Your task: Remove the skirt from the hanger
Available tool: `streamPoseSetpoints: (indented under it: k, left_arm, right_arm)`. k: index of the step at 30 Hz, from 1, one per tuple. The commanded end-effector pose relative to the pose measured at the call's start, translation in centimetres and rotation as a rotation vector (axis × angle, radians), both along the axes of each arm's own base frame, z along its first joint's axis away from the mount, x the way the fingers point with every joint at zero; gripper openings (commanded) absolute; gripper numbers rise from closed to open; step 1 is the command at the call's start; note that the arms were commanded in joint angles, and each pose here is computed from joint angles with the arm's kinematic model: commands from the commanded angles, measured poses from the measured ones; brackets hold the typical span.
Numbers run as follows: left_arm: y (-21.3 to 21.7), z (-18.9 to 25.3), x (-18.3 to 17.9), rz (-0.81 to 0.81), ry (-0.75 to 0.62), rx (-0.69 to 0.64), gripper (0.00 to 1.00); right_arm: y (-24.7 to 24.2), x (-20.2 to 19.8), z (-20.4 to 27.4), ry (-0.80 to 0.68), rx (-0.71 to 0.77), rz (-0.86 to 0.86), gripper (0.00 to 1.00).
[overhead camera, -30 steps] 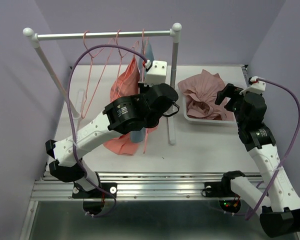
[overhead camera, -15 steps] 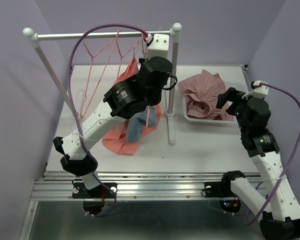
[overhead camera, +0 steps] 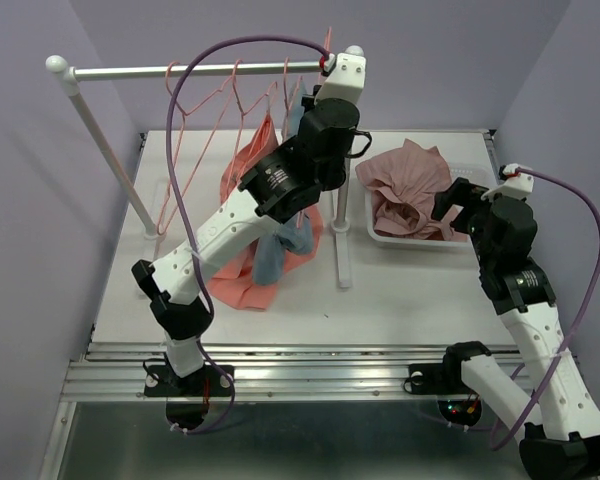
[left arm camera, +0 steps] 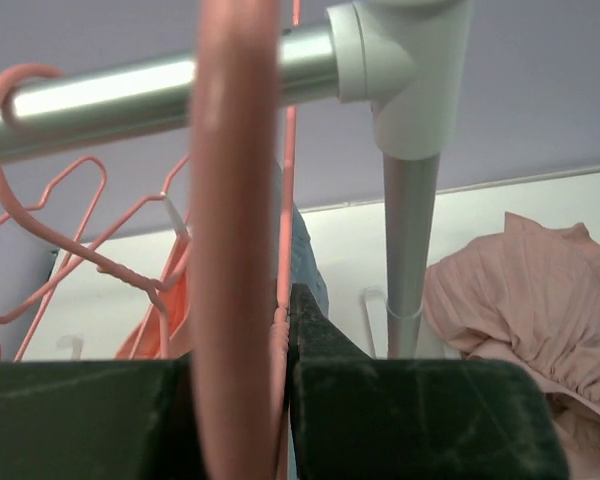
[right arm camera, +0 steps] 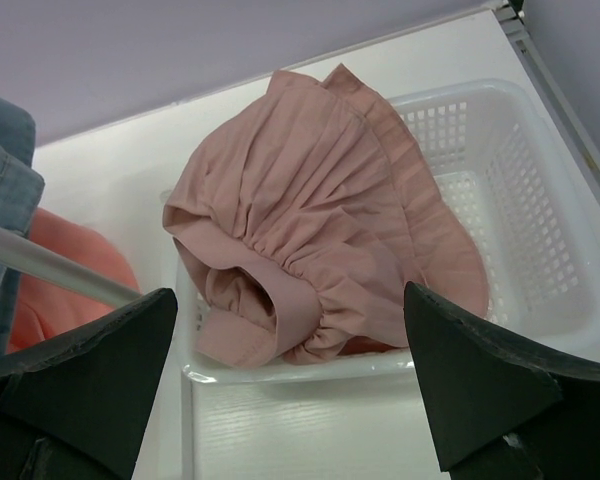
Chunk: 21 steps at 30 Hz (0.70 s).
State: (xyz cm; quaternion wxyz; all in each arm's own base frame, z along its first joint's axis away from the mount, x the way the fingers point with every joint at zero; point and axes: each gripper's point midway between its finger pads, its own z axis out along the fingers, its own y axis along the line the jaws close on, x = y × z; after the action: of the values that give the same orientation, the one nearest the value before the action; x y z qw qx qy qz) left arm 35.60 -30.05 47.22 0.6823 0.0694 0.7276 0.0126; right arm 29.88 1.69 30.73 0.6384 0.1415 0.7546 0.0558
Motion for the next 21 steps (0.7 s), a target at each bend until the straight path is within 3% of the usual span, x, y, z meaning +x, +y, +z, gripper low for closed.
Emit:
streamPoseSetpoints:
  k: [1,9,21]
  left_arm:
    - [2.2,5.4,0.3,0.052,-0.122,-0.113,0.0]
    - [2.1,6.1,2.1,0.034,-0.17,-0.145,0.0]
    - [0.5,3.8,4.5,0.001,-0.133,-0.165,0.0]
  right_arm:
    - [-0.1,0.0,0.0,-0.01,0.003,-0.006,1.0]
    - [-0.6,0.1,-0.3,-0.004,0.003,-0.037,1.0]
    - [-1.1,-0.5,-0.1,-0.016,0.005,-0.059,1.0]
